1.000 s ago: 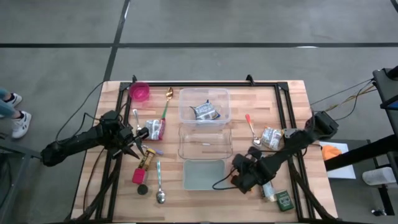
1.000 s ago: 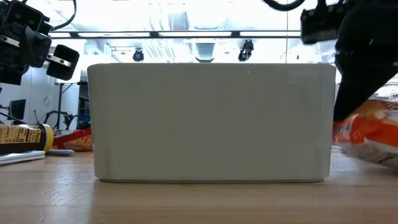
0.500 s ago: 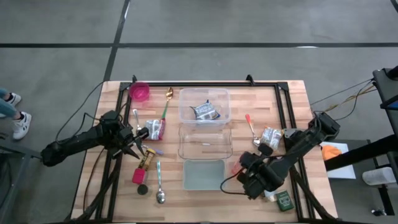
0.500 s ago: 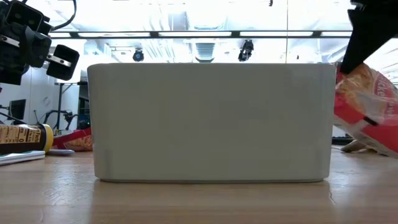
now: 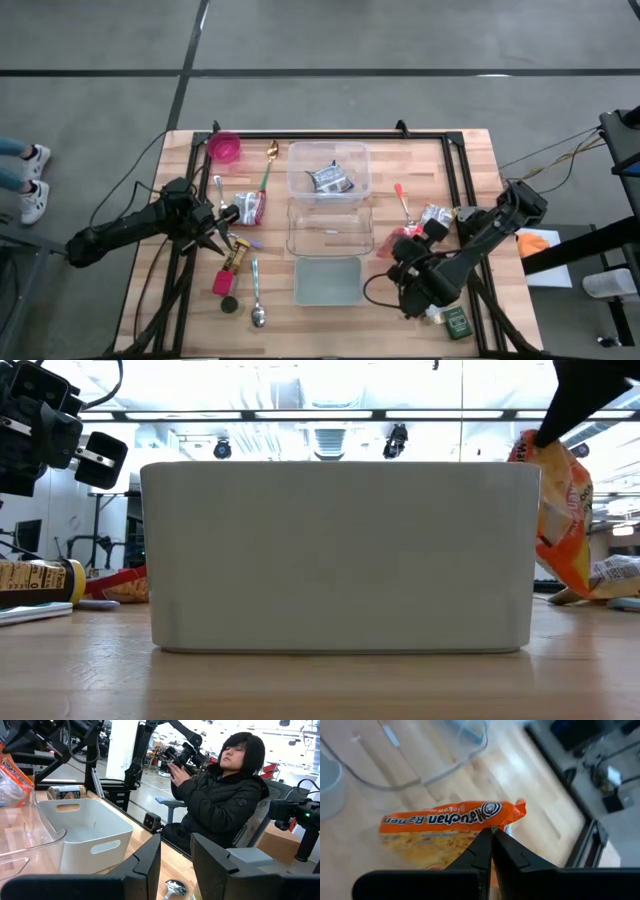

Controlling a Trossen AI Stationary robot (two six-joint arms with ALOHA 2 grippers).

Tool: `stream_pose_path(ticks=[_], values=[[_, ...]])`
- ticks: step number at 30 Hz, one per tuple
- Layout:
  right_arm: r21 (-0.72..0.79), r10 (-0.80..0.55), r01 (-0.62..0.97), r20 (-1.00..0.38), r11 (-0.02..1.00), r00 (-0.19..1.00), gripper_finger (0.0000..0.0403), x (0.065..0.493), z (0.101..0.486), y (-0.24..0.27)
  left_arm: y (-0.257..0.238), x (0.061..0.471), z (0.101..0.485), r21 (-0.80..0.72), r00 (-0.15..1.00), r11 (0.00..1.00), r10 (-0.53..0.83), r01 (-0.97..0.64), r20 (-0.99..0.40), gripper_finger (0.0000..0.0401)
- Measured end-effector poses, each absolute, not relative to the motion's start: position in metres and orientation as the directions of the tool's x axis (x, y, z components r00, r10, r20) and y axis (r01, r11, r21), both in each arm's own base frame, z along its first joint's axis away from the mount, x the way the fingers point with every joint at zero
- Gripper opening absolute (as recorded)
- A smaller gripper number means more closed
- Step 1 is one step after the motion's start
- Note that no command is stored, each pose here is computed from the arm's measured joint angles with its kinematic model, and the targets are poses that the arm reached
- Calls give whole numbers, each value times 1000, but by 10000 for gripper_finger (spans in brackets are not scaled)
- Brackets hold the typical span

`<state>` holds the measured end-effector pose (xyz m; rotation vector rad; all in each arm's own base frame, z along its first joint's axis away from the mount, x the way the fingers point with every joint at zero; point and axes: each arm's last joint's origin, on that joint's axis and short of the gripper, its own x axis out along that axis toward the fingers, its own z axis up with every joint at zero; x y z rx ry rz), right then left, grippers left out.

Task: Pick & Place Food Item
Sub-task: Put the orange noodle pack into the white bin

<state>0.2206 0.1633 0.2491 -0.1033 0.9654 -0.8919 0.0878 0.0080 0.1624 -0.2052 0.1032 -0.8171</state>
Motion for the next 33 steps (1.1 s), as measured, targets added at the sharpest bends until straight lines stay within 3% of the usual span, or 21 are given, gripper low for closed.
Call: stream_pose_path(ticks=[20, 27, 33], values=[[-443, -766, 625, -359, 643, 533, 11, 203, 310, 126, 8, 88, 162, -221, 680, 666, -733, 713, -12, 111], [-459, -818, 679, -271, 573, 507, 11, 203, 329, 96, 8, 88, 162, -221, 681, 666, -733, 713, -12, 111], [-477, -878, 737, -240, 479, 415, 11, 223, 335, 66, 8, 88, 162, -221, 681, 666, -732, 713, -12, 111]])
